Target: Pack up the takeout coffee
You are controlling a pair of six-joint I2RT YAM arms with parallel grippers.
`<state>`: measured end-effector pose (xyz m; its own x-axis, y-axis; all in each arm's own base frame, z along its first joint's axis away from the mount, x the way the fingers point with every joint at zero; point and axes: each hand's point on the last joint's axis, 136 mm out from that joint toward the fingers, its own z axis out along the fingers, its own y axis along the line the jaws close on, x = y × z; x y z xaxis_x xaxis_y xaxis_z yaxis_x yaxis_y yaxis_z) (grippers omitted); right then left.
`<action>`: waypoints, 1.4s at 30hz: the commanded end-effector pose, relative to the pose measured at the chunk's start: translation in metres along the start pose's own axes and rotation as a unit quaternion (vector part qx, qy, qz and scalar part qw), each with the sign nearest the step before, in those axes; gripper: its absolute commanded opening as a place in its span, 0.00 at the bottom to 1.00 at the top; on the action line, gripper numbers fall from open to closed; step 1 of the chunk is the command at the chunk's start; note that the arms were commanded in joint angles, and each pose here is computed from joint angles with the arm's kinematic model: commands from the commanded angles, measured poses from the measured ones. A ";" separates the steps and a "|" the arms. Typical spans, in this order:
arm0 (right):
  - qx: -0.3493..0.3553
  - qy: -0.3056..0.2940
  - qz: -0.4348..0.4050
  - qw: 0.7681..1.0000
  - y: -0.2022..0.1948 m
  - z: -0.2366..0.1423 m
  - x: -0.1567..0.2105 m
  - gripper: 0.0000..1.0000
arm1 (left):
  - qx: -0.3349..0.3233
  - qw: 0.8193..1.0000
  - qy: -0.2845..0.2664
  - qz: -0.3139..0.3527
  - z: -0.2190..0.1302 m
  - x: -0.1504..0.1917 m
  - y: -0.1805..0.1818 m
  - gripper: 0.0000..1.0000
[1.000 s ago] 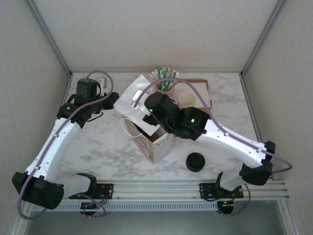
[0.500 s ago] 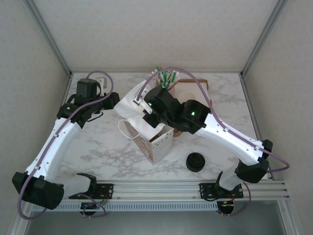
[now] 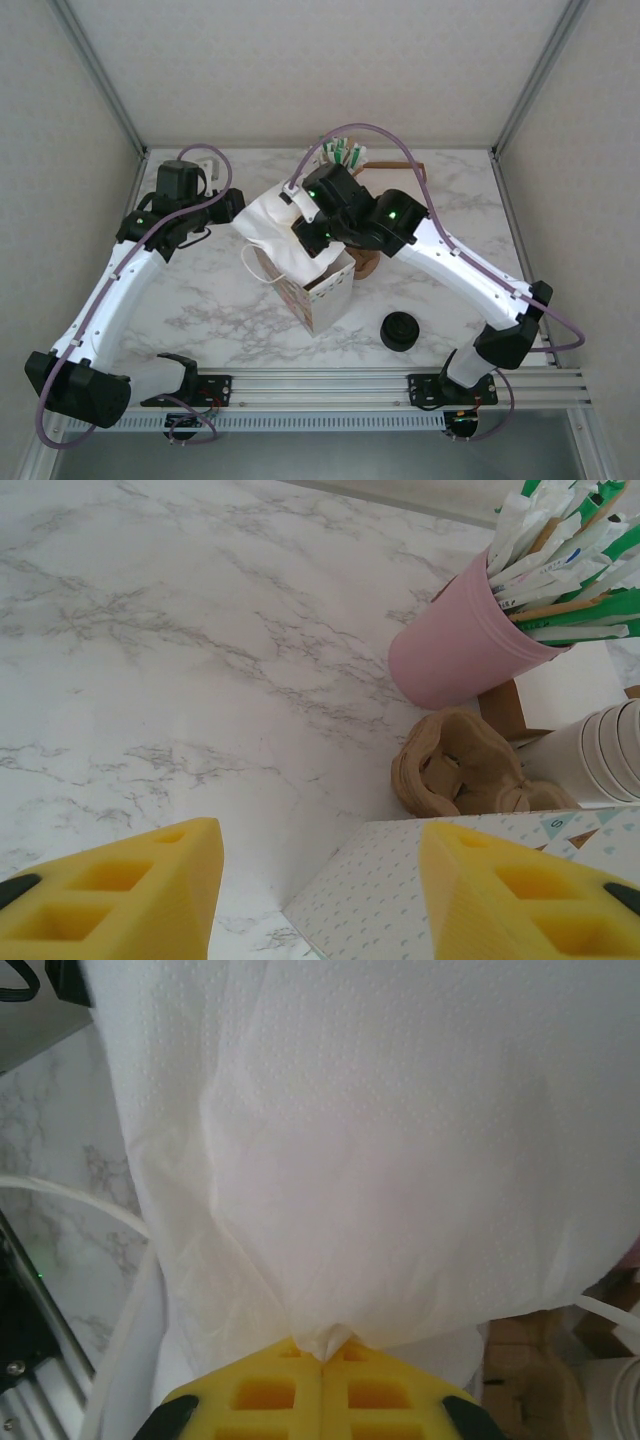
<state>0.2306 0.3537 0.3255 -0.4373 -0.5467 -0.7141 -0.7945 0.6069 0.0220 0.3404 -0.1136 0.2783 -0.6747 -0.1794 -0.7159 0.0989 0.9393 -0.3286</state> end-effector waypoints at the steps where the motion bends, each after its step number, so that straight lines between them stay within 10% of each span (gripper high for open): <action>1: -0.017 0.025 0.027 0.999 0.002 0.011 0.009 0.00 | 0.000 1.000 -0.002 0.008 -0.001 0.002 -0.001 0.54; 24: 0.042 0.122 0.044 0.991 -0.019 0.051 0.067 0.02 | -0.001 1.000 -0.001 0.008 -0.002 0.002 -0.001 0.54; 42: 0.017 0.125 0.042 0.991 -0.011 0.051 0.066 0.32 | -0.001 1.000 0.000 0.009 -0.001 0.003 0.000 0.55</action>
<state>0.2353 0.3414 0.2331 -0.6014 -0.6259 -0.4966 -0.7306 0.6823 0.0247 0.3401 -0.1143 0.2781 -0.6753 -0.1780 -0.7157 0.1006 0.9391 -0.3285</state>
